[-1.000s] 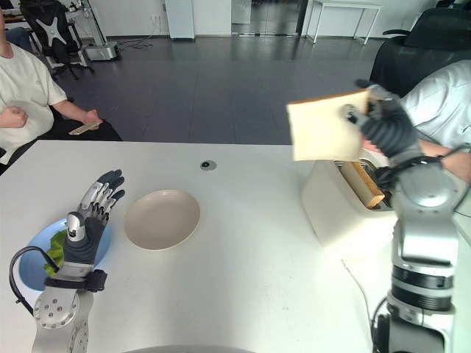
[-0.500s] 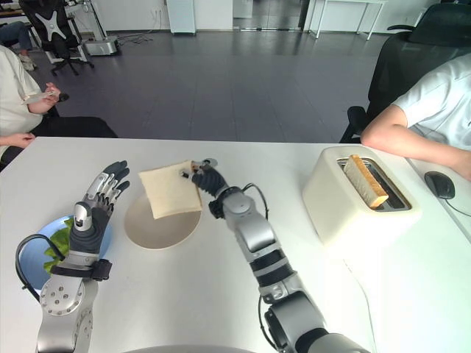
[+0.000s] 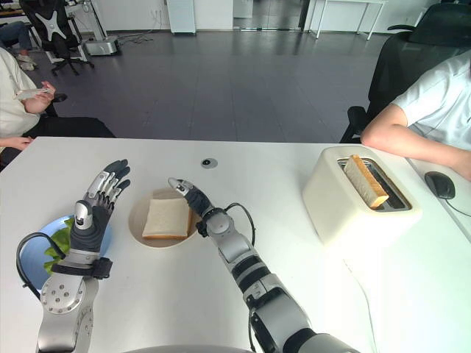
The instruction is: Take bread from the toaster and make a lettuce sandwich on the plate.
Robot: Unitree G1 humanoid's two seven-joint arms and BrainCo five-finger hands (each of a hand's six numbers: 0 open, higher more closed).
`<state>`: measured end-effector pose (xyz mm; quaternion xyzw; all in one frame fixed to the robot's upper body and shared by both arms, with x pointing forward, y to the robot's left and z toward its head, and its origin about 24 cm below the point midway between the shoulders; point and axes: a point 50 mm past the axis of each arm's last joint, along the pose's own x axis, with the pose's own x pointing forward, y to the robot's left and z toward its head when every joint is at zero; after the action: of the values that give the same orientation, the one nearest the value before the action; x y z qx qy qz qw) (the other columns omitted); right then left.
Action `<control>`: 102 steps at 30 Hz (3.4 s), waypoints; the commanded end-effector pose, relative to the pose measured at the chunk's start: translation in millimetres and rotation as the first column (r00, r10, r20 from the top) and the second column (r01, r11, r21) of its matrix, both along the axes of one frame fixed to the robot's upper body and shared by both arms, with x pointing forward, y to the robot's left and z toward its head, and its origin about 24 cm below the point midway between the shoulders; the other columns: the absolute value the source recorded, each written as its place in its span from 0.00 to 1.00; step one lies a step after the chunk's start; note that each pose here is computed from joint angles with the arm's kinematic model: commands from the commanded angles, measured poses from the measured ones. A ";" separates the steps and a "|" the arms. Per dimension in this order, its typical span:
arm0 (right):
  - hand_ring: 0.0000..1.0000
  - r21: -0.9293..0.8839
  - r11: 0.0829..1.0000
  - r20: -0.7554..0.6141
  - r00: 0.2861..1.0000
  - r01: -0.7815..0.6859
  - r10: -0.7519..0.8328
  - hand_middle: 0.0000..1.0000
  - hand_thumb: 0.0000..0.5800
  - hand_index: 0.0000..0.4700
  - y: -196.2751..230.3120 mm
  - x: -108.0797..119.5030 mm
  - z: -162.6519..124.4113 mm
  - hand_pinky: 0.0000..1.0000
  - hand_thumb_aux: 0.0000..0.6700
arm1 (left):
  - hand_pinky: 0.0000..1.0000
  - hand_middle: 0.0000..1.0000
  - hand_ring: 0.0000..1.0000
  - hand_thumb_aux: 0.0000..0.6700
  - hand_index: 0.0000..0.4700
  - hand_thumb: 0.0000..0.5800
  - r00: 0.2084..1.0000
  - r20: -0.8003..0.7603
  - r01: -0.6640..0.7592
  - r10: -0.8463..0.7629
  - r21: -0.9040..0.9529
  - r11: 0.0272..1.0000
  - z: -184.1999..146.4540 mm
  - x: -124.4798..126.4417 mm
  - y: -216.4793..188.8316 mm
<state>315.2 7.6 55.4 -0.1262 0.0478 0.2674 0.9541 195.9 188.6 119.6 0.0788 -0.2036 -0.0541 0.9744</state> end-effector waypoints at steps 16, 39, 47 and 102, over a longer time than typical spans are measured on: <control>0.00 0.149 0.887 0.277 0.843 0.436 -0.461 0.00 0.00 0.00 -164.6 -94.6 36.9 0.00 0.00 | 0.00 0.00 0.00 0.00 0.00 0.00 0.849 -0.288 -0.023 0.444 0.818 0.575 -27.9 -8.0 153.8; 0.00 0.232 0.859 0.225 0.834 0.456 -0.503 0.00 0.00 0.00 -172.1 -113.4 50.8 0.00 0.00 | 0.00 0.00 0.00 1.00 1.00 1.00 0.831 -0.166 0.188 0.531 0.982 0.011 -60.8 -8.9 174.2; 0.00 0.234 0.859 0.228 0.833 0.456 -0.505 0.00 0.00 0.00 -172.7 -112.1 51.4 0.00 0.00 | 0.00 0.00 0.00 1.00 1.00 1.00 0.862 -0.105 0.101 0.496 0.994 0.035 -45.7 0.7 166.8; 0.00 -0.632 0.458 0.505 0.781 0.625 -0.368 0.00 0.85 0.61 -322.7 -83.9 65.6 0.00 0.61 | 0.00 0.00 0.00 0.00 0.00 0.00 1.000 0.015 0.008 -0.011 0.209 0.978 33.9 33.2 37.4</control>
<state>230.9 -322.1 137.2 -0.5439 0.0217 -0.1265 0.8293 232.4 222.6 152.6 0.1737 -0.2111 -0.0818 0.9584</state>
